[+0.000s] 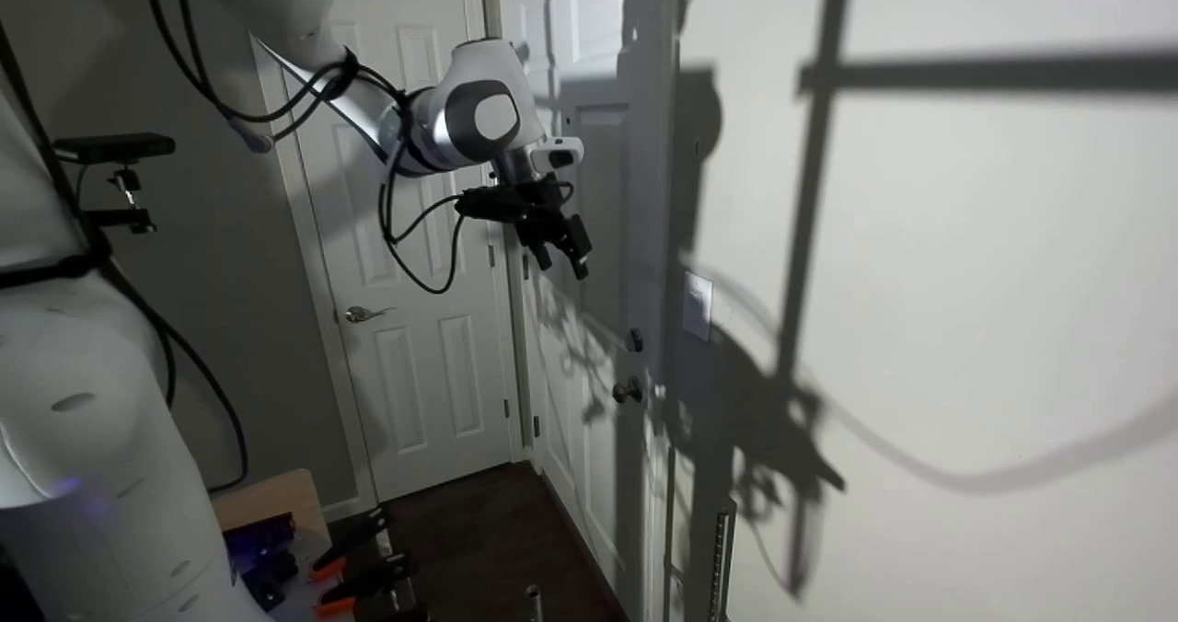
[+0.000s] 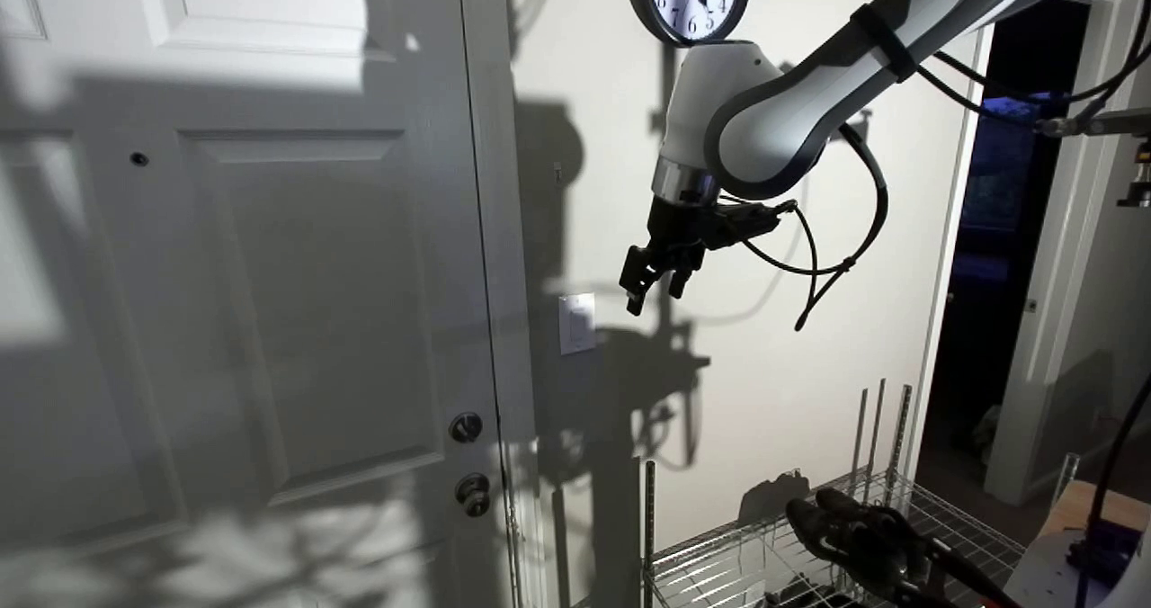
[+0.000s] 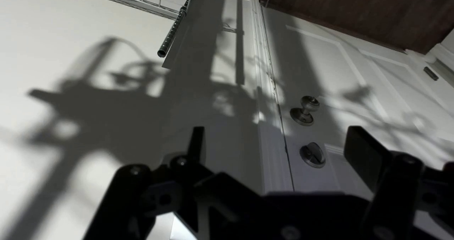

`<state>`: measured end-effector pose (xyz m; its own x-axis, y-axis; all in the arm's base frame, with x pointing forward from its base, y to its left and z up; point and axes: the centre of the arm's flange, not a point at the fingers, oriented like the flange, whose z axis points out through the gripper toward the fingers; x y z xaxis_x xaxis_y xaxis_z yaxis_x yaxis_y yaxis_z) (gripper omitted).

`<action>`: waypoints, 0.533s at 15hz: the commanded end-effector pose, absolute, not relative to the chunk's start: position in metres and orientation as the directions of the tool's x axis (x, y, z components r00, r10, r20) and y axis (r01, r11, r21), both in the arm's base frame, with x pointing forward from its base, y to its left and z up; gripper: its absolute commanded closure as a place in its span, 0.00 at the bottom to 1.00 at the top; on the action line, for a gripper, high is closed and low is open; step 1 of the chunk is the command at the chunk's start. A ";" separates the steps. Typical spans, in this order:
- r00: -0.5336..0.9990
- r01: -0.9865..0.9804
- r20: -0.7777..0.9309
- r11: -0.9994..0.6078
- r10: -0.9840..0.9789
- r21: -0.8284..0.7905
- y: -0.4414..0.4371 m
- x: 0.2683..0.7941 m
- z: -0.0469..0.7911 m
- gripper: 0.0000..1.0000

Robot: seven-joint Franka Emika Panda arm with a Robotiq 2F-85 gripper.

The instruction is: Flip the light switch

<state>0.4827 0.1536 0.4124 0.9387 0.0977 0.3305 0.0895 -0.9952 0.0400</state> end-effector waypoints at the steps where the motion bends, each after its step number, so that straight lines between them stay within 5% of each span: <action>1: 0.932 0.091 0.348 -0.995 0.101 0.046 0.153 0.497 0.407 0.00; 8: 0.936 0.091 0.337 -0.995 0.098 0.036 0.153 0.505 0.398 0.00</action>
<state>0.4972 0.1498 0.4044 0.9417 0.0836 0.3260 0.0791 -0.9965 0.0270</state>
